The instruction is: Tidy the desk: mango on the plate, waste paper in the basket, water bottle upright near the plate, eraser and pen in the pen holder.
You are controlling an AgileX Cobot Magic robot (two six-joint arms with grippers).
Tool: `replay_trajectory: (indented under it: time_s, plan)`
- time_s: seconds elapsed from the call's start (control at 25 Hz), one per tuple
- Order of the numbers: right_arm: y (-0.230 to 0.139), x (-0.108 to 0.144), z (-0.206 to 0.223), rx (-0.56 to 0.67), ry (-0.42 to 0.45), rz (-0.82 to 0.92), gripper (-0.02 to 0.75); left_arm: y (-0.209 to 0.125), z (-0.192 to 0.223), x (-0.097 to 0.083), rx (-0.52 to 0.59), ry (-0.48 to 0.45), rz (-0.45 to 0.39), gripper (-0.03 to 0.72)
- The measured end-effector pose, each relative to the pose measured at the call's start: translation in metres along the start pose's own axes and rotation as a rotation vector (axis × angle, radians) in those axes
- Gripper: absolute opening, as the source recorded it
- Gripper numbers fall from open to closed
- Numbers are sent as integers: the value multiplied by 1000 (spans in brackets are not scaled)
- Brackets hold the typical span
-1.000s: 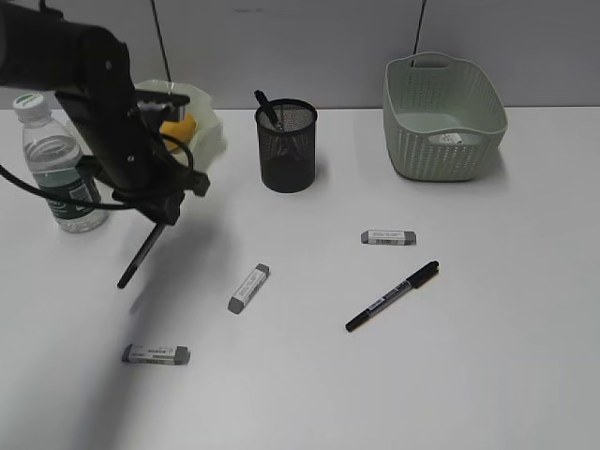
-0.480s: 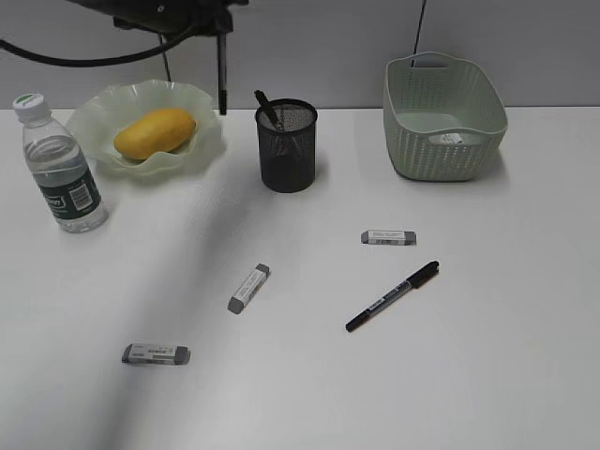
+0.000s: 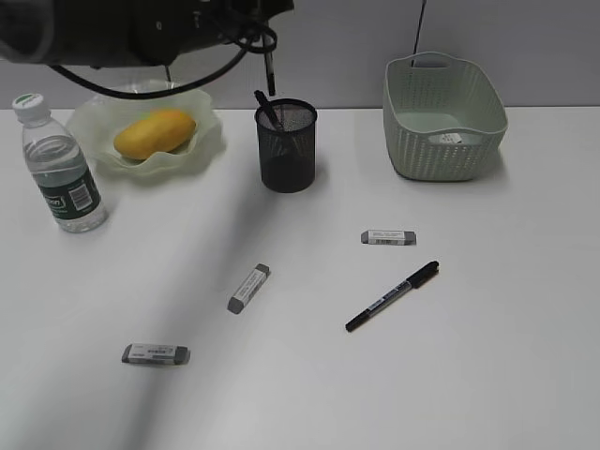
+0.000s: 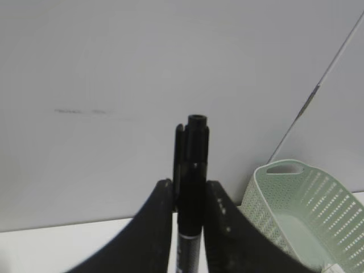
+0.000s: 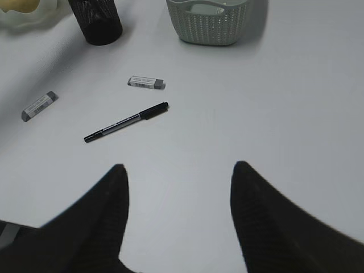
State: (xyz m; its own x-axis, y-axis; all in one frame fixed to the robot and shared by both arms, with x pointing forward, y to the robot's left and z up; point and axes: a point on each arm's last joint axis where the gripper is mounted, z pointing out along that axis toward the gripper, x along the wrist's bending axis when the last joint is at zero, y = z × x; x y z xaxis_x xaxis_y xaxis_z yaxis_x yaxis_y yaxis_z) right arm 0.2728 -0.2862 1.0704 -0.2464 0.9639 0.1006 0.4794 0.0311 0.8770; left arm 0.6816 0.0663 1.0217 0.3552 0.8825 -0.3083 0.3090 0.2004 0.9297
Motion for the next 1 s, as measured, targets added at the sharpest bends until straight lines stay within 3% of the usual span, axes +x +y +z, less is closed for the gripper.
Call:
replay_trajectory:
  time_s: [0.32,0.52,0.72,1.0]
  plan:
    - [0,0,0,0,-2,-1,458,-38,17,7,56,14,7,133]
    - [0,0,0,0,-2,-2,458,-48,19,0,88,1,19,206]
    - [0,0,0,-1,-4,-3,458,-50,19,-3,106,-16,77,327]
    - [0,0,0,-1,-4,-3,458,-35,5,-9,193,-14,95,351]
